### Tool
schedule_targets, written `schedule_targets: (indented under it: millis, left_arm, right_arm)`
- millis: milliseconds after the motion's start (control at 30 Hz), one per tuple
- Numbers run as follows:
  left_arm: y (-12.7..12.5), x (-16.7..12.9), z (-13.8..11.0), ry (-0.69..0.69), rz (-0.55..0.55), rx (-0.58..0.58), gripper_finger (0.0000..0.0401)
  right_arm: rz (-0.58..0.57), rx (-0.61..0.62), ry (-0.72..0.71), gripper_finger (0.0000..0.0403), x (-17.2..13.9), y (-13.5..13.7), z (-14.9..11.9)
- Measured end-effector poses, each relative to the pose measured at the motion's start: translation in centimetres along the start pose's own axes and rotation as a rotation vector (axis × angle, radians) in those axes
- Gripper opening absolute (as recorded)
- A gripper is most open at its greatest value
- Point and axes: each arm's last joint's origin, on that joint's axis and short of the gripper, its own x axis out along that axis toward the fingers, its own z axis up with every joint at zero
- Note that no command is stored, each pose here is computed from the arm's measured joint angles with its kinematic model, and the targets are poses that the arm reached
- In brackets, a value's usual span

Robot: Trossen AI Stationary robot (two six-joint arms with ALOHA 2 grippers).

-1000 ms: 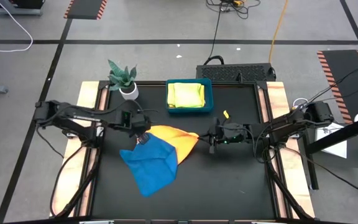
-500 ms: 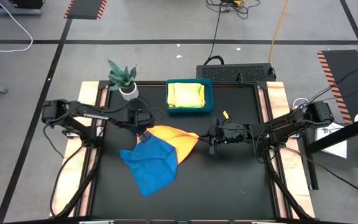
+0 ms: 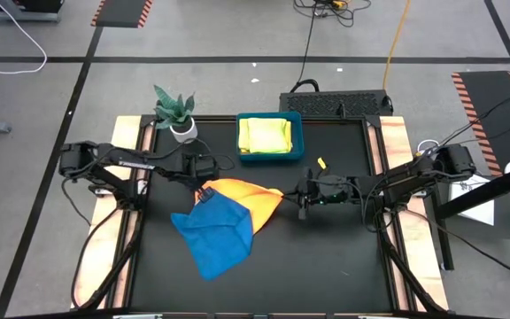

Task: Fold microfiber towels
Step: Fold the orange microfiber cloth

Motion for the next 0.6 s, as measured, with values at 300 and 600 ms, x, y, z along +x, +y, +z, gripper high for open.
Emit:
schedule_targets:
  millis: [300,600]
  left_arm:
    - [-0.1,-10.4,-1.3,-0.270,-0.089,0.086,0.0003]
    - [2.0,-21.4,-5.1,-0.772,-0.138,0.158,0.0001]
  right_arm:
    - [0.060,0.018,-0.198,0.0000,-2.8,0.8,3.3]
    - [0.164,-0.026,-0.513,0.0000,-7.5,2.1,7.1]
